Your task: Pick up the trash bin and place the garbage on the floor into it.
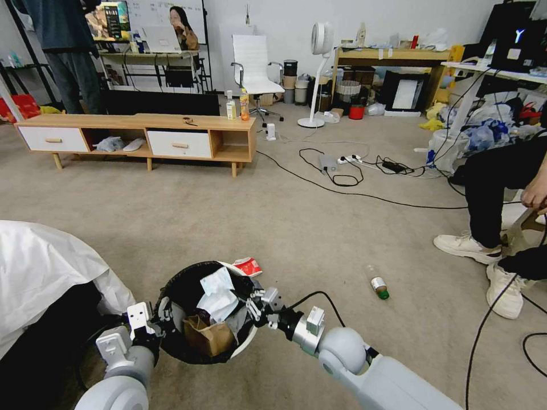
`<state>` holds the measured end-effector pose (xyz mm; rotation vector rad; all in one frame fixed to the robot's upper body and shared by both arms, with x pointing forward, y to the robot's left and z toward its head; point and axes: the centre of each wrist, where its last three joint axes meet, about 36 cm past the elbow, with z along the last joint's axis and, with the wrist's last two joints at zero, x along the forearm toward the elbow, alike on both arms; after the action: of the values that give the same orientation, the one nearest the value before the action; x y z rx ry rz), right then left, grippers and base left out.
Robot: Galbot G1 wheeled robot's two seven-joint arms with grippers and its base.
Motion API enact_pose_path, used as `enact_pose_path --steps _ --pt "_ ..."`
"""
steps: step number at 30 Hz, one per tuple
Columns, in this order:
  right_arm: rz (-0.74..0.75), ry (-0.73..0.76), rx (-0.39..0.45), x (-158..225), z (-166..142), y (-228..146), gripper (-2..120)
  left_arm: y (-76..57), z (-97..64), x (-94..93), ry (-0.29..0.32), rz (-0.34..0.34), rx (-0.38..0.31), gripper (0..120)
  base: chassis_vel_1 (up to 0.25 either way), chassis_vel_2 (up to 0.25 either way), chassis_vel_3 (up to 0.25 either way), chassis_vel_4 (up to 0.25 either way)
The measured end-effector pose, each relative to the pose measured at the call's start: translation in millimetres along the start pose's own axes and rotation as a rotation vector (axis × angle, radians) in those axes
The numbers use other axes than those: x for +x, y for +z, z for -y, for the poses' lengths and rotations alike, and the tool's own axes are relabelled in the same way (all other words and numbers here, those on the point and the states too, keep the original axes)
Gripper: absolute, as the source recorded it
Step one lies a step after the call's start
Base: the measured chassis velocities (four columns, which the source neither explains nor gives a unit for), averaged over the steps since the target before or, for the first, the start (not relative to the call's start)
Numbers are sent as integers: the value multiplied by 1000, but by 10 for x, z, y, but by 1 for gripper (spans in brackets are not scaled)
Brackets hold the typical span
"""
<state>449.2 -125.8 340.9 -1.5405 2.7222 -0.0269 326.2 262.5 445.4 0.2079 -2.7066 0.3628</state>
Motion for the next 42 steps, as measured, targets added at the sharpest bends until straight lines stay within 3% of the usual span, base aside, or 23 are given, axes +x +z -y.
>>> enact_pose_path --steps 13,15,19,24,28,30,36,38,42 --pt "-16 25 -2 -57 -45 20 1 57 -15 30 -6 -12 0 6 0 0 0 0" --pt "-18 36 3 -41 -28 -18 13 58 -7 35 -4 -11 -1 6 0 0 0 0" --pt "-17 44 8 -26 -7 -73 22 62 -3 36 -3 -12 -2 6 0 0 0 0" --pt "-14 58 23 6 44 -229 45 79 -4 29 -7 -15 -6 6 0 0 0 0" --pt "-21 60 35 37 71 -271 56 81 -6 25 -8 -15 -6 6 0 0 0 0" --pt "-30 56 42 72 74 -299 67 78 -4 22 -8 -13 -5 6 0 0 0 0" --pt "-38 47 47 93 43 -318 83 71 0 13 -7 -10 -4 6 0 0 0 0" --pt "-34 45 47 98 22 -341 96 76 2 5 -8 -12 -3 6 0 0 0 0" --pt "-33 46 49 96 26 -366 99 77 4 1 -8 -11 -2 6 0 0 0 0"
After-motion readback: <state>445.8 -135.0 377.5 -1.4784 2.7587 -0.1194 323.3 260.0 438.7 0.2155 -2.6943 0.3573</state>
